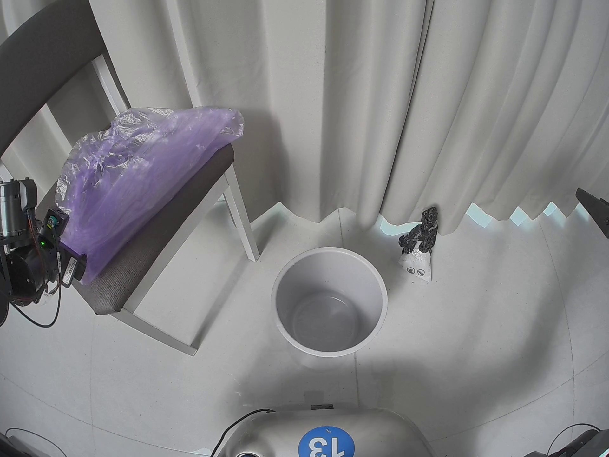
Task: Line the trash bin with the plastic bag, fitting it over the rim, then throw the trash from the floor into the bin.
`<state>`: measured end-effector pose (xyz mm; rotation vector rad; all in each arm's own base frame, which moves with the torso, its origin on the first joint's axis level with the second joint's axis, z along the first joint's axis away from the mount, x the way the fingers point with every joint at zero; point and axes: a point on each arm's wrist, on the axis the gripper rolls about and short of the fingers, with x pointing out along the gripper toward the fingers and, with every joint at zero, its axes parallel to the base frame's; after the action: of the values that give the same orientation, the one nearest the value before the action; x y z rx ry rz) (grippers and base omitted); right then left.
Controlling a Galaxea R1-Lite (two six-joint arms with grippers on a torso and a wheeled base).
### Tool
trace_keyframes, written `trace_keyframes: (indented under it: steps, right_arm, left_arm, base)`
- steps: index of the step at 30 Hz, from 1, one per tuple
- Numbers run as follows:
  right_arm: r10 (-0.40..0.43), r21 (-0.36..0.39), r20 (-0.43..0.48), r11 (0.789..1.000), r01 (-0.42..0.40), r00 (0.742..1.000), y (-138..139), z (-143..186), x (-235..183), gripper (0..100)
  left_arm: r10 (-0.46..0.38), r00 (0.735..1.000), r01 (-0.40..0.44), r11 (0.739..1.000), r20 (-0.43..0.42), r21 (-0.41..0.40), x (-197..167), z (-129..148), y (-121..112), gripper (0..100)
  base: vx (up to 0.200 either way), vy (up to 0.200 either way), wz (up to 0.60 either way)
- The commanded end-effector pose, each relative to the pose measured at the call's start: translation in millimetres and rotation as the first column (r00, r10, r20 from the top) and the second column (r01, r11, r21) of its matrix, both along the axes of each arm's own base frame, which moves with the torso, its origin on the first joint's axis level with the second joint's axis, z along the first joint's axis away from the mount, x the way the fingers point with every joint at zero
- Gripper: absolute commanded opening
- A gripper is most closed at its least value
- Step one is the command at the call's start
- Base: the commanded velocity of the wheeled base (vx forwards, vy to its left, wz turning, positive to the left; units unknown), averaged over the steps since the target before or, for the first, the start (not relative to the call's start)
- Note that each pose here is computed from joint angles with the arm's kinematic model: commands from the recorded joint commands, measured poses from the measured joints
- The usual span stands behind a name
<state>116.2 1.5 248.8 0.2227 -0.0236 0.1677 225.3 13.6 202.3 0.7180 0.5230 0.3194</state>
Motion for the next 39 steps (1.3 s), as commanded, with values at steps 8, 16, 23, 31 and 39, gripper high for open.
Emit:
trace_keyframes:
  steps: [8,16,23,31,39]
  right_arm:
    - [0.002,-0.001,0.004,1.0,-0.002,1.0,0.1,0.5,-0.3,100]
    - [0.004,0.001,0.005,1.0,-0.004,1.0,0.2,0.6,-0.7,100]
    - [0.002,0.001,0.005,1.0,-0.002,1.0,0.1,0.6,-0.7,100]
    - [0.01,0.0,0.003,1.0,-0.01,1.0,0.4,0.2,-0.7,100]
    - [0.111,0.011,-0.003,0.994,-0.111,0.994,15.2,-2.2,0.8,100]
  left_arm:
    - [0.002,1.0,-0.002,1.0,0.02,0.0,-2.8,2.0,0.2,100]
    - [0.001,1.0,-0.001,1.0,0.021,0.002,-4.1,2.2,0.2,100]
    - [0.0,1.0,0.0,1.0,0.019,0.005,-5.4,2.0,0.2,0]
    - [0.0,0.999,0.0,1.0,0.035,0.004,-8.2,5.1,0.1,0]
    - [-0.012,0.995,0.012,1.0,0.095,0.001,-17.8,16.2,-1.5,0]
  base:
    - [0.0,0.0,0.0]
    - [0.0,0.0,0.0]
    - [0.0,0.0,0.0]
    - [0.0,0.0,0.0]
    - [0.0,0.0,0.0]
